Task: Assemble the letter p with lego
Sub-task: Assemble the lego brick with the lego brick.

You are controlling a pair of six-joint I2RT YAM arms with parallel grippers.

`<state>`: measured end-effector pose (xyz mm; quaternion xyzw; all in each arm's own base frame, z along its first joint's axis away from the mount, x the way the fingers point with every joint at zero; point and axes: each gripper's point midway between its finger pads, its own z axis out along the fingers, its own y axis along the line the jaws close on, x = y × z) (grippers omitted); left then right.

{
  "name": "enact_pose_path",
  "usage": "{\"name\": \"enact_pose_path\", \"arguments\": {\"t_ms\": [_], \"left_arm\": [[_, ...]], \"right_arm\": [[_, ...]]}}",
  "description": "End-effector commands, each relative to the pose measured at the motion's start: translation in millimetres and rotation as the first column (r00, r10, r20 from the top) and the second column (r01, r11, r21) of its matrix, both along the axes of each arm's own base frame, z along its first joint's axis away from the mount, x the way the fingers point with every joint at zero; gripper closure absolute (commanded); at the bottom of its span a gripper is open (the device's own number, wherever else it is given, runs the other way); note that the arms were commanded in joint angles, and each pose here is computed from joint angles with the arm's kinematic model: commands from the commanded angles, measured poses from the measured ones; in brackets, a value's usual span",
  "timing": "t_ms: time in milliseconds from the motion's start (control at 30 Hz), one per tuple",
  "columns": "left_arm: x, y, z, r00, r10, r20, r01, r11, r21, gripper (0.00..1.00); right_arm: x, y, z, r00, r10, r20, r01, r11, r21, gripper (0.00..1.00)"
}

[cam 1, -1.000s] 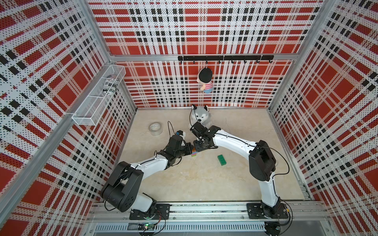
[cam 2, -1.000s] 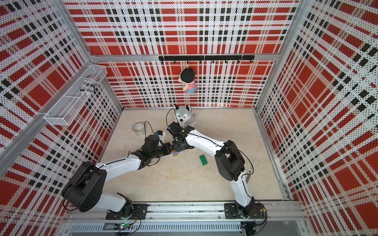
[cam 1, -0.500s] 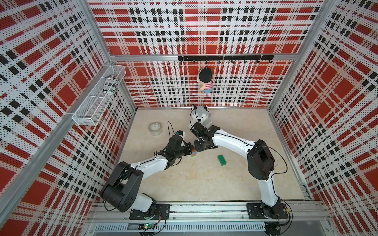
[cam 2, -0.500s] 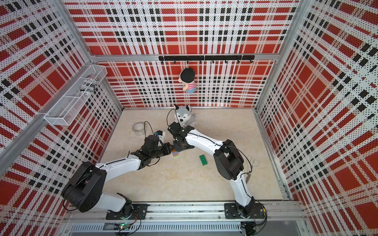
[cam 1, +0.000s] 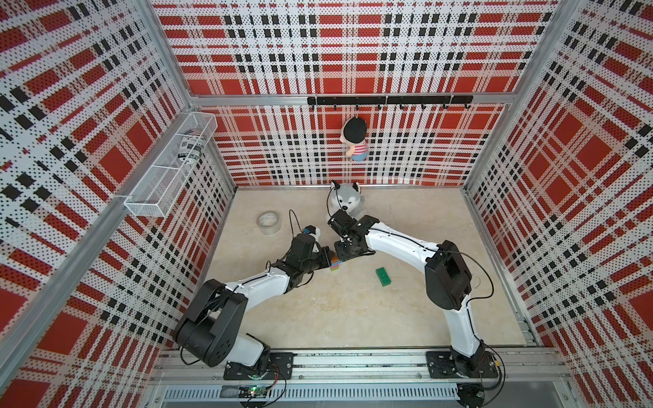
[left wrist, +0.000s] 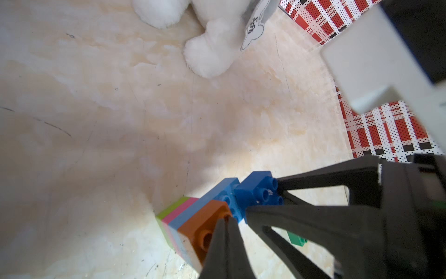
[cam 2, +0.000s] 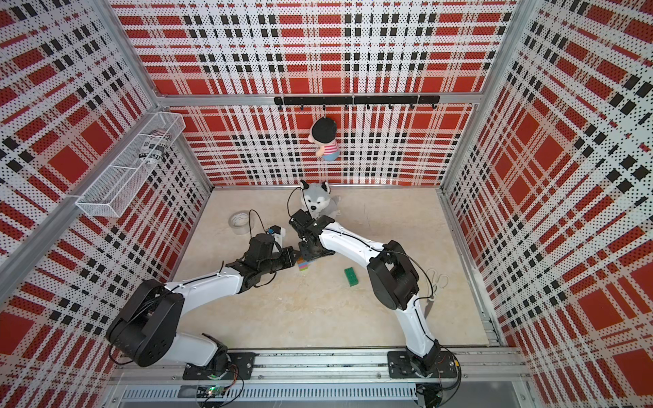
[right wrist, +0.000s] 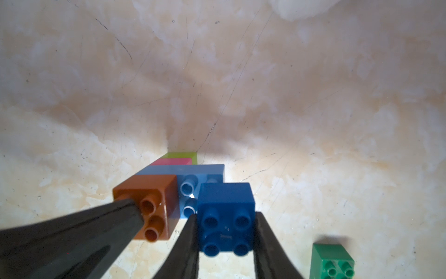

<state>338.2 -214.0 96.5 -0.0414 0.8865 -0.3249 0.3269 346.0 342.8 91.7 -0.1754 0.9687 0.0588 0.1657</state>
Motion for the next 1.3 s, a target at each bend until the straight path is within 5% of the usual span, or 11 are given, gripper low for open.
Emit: {"name": "enact_pose_path", "arguments": {"t_ms": [0, 1267], "left_arm": [[-27.6, 16.9, -47.4, 0.988, 0.006, -0.157, 0.008, 0.996, 0.092, 1.00], [-28.7, 17.0, -52.6, 0.986, 0.001, -0.166, 0.015, 0.995, 0.095, 1.00]], "right_arm": [[0.0, -5.0, -9.4, 1.000, 0.008, -0.025, -0.009, 0.999, -0.036, 0.76], [-3.6, 1.7, -26.5, 0.992, 0.078, -0.103, -0.085, 0.994, -0.065, 0.75]]}}
